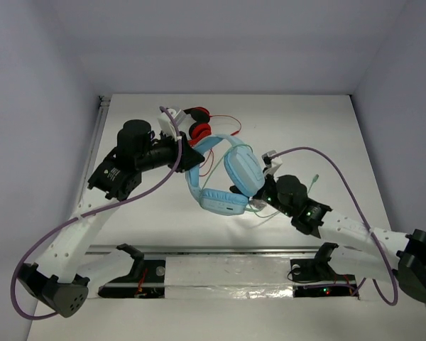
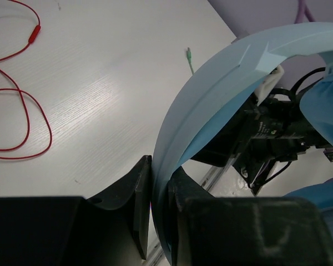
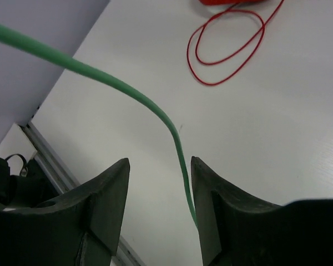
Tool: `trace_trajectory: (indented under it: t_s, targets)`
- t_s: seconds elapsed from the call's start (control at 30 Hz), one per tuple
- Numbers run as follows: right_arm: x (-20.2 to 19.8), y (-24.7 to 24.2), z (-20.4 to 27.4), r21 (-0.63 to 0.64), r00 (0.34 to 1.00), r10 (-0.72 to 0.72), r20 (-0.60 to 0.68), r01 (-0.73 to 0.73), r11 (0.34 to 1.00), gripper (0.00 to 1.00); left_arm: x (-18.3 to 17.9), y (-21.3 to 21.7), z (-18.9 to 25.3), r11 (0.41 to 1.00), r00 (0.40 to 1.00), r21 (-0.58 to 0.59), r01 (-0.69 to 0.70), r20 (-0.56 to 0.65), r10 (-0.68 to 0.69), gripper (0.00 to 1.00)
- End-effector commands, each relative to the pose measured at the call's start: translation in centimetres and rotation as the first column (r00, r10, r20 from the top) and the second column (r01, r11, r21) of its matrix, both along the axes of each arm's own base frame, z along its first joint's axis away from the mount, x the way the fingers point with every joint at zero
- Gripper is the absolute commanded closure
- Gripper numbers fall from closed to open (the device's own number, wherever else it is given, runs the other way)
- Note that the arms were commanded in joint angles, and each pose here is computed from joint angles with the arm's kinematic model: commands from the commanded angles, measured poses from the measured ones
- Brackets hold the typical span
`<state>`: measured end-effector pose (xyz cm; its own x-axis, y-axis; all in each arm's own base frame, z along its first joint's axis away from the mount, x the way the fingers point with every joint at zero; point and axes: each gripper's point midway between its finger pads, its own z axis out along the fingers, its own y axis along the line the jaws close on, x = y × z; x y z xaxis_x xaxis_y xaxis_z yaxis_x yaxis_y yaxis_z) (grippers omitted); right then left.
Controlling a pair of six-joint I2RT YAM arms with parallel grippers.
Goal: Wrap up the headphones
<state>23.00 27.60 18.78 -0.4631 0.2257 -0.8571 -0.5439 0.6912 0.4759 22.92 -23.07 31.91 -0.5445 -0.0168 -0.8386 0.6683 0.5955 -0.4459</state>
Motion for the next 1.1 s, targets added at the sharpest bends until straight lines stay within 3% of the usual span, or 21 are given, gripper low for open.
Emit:
trace_trajectory:
  t_s: [0.0, 0.43, 1.07]
  targets:
    - [-0.1, 0.7, -0.4, 0.072, 1.0, 0.013, -0.024, -0.011, 0.997, 0.46, -0.4, -0.8, 5.0, 0.993, 0.996, -0.114, 0.039, 0.087, -0.029, 1.0]
    - [-2.3, -2.2, -6.0, 0.057, 0.979, -0.055, -0.195, 0.067, 0.996, 0.43, 0.0, -1.0, 7.6, 0.988, 0.992, -0.148, 0.033, 0.125, -0.015, 1.0]
    - [-5.1, -3.2, -8.5, 0.122, 0.922, -0.046, -0.384, 0.101, 0.987, 0.41, 3.1, -1.2, 10.2, 0.981, 0.992, -0.195, -0.006, 0.119, 0.03, 1.0]
